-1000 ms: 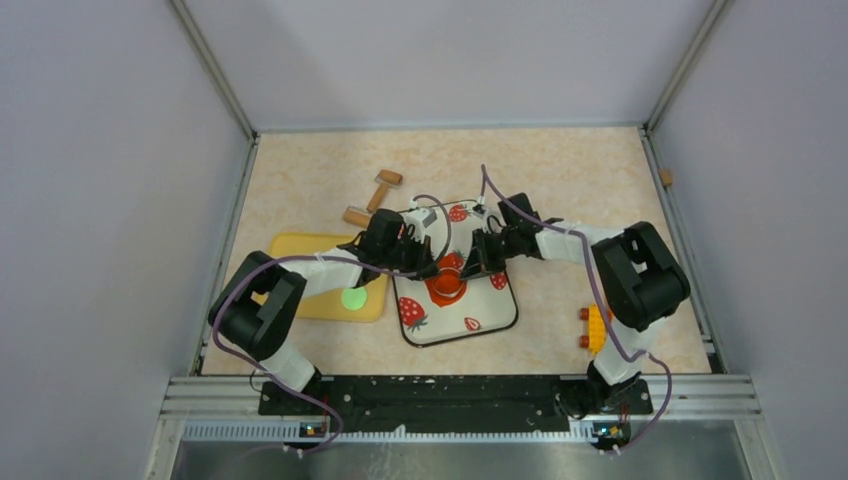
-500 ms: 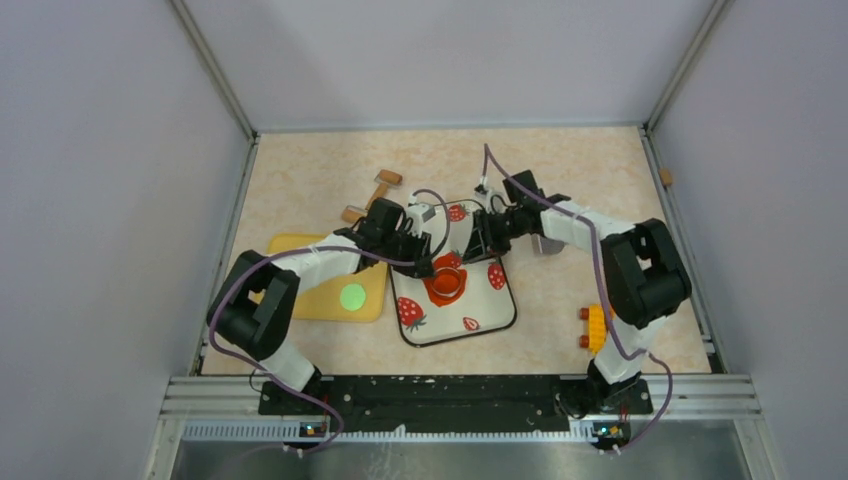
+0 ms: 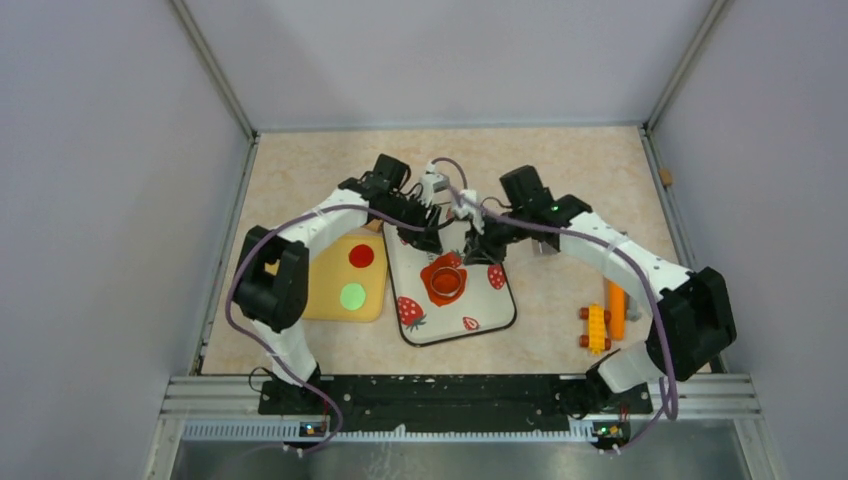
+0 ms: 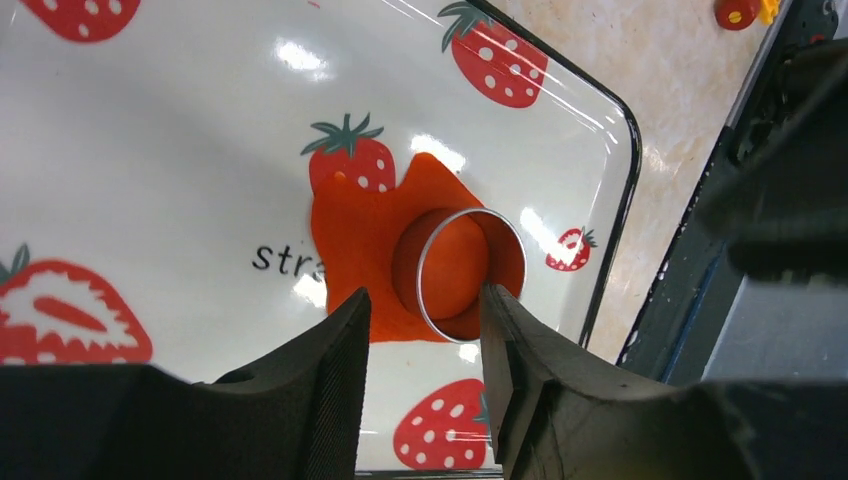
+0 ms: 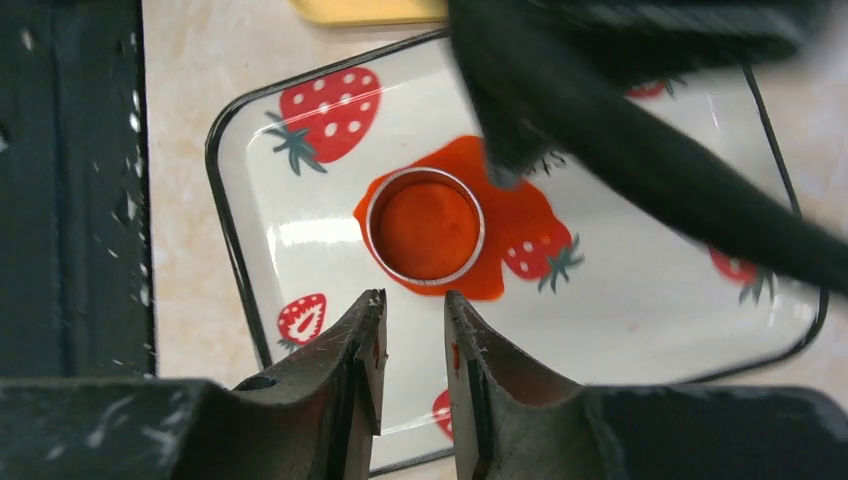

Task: Roll out the dumpling wrappers from the dough

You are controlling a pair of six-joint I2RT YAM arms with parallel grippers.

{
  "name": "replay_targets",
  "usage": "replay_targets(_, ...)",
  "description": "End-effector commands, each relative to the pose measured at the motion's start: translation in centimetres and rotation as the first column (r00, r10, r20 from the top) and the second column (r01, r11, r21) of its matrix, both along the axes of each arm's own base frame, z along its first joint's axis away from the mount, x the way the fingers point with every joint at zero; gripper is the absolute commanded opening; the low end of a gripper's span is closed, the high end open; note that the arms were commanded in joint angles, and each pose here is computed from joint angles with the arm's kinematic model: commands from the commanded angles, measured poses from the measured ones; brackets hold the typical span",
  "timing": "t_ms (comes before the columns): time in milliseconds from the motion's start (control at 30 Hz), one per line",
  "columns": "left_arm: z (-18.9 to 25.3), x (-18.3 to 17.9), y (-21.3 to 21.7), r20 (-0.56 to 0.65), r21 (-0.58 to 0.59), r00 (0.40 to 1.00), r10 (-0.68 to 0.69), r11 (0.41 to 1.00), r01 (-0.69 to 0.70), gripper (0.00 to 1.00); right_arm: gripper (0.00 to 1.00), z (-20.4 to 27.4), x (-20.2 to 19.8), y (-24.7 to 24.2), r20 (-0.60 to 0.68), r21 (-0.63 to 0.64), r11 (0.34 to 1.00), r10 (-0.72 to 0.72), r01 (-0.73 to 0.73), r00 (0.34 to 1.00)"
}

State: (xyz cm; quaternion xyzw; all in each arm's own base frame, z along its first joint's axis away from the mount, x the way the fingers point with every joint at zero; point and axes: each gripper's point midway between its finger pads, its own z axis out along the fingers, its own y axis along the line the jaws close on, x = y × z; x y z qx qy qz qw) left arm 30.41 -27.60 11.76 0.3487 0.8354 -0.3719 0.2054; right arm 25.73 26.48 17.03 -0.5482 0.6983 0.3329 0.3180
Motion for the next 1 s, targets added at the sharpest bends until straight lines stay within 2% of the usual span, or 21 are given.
replay_targets(0, -1.0, -0.8, -0.3, -0.036, 0.005, 0.983, -0.178, 0.984, 0.179, 0.47, 0.27, -2.7, -1.7, 2.0, 0.318, -0.195, 0.929, 0.362, -0.313, 0.876)
replay_targets(167, -2.4, -0.2, -0.8, -0.066, 0.006, 0.973, -0.220, 0.975, 0.220, 0.42, 0.23, -5.1, -3.2, 4.3, 0.364, -0.283, 0.855, 0.514, -0.434, 0.777)
replay_targets(267, -3.1, -0.4, -1.0, -0.095, -0.004, 0.968, -0.231, 0.973, 0.232, 0.41, 0.24, -6.4, -3.9, 4.9, 0.363, -0.300, 0.829, 0.556, -0.471, 0.748)
replay_targets(600, -3.8, -2.4, -1.6, -0.189, -0.055, 0.939, -0.289, 0.957, 0.283, 0.42, 0.29, -9.5, -4.1, 4.8, 0.309, -0.352, 0.786, 0.610, -0.508, 0.730)
replay_targets(967, -5.3, -2.1, -1.9, -0.199, -0.004, 0.943, -0.266, 0.963, 0.271, 0.37, 0.27, -11.2, -4.6, 4.4, 0.280, -0.367, 0.781, 0.611, -0.506, 0.740)
